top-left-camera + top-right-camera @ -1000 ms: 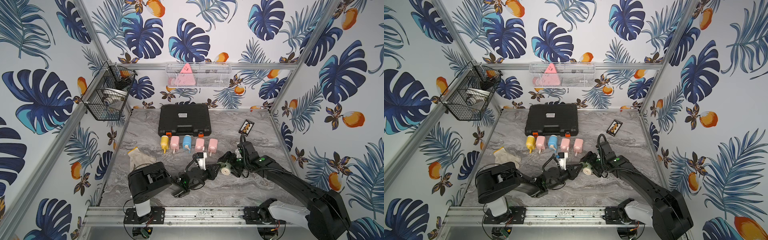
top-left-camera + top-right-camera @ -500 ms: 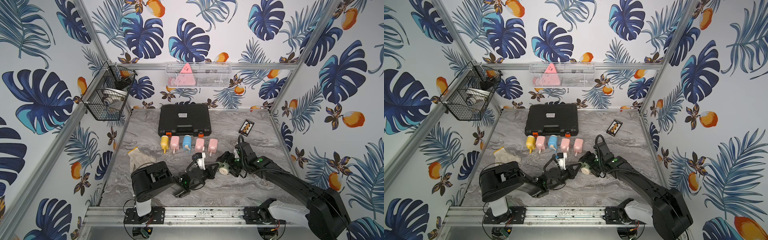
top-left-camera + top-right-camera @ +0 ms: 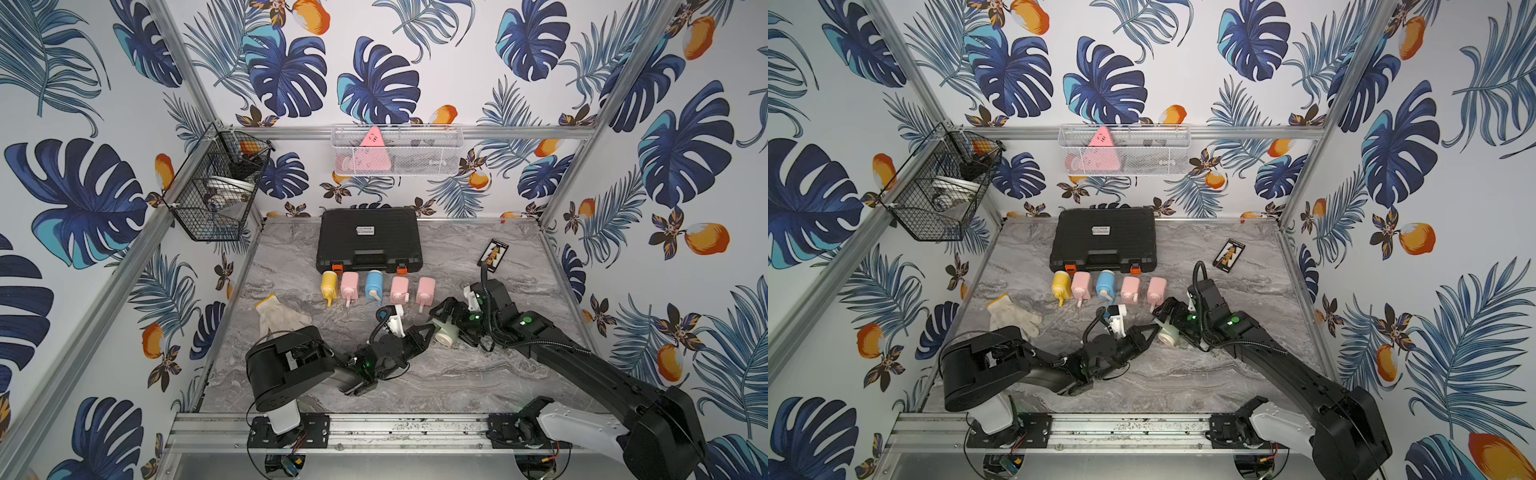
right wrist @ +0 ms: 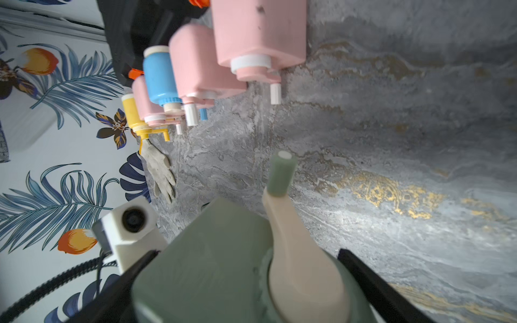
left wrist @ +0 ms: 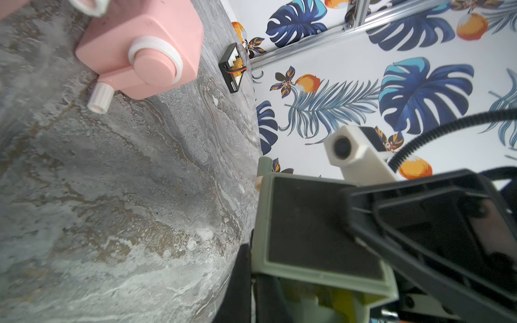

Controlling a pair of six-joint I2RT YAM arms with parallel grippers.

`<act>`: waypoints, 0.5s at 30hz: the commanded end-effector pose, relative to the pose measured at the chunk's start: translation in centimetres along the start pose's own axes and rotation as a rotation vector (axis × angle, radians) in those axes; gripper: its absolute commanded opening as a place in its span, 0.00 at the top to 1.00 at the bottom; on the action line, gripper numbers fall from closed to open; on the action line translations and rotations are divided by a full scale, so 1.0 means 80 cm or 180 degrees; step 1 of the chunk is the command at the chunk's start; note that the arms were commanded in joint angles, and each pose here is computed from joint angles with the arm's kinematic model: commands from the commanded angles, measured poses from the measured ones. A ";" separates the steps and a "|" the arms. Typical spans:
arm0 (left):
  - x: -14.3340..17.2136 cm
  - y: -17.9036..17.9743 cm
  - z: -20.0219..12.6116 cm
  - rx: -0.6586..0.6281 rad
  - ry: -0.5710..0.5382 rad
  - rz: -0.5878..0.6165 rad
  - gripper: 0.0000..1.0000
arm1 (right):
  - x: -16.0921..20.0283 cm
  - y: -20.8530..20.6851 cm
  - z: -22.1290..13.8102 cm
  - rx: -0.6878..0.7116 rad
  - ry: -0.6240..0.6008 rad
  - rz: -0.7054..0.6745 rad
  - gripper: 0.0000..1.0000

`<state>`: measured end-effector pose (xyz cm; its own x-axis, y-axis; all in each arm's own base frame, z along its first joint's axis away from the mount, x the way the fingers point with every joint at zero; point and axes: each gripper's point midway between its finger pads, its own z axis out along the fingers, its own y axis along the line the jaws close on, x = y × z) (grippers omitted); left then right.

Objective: Put the tray back into the pencil sharpener
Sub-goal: Pick up the pencil sharpener from the center of the board.

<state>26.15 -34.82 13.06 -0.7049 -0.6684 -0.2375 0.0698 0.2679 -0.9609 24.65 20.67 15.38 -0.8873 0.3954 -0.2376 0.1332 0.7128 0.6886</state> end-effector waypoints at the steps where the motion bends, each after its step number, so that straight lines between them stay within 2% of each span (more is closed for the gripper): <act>1: -0.012 0.003 -0.005 -0.0087 -0.0134 -0.0394 1.00 | -0.022 0.001 -0.029 0.0120 -0.0382 -0.0501 0.00; 6: -0.014 0.006 -0.010 -0.0175 -0.0045 -0.0844 1.00 | -0.033 0.018 -0.059 -0.0019 -0.0672 -0.1069 0.00; 10: -0.011 0.019 -0.012 -0.0459 0.0287 -0.1315 1.00 | -0.041 0.015 -0.067 0.0004 -0.0914 -0.1598 0.00; 13: -0.012 0.014 -0.015 -0.0600 0.0541 -0.1477 1.00 | -0.049 0.037 -0.078 -0.0212 -0.1212 -0.2083 0.00; 15: -0.011 0.019 -0.022 -0.0864 0.0765 -0.1620 1.00 | -0.054 0.057 -0.089 -0.0397 -0.1468 -0.2462 0.00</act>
<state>27.54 -32.14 12.99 -0.7150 -0.6781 0.1701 -0.3286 0.1112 -0.9379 24.75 17.33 20.71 -0.6593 0.1375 -0.7392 -0.3228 0.8362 0.4434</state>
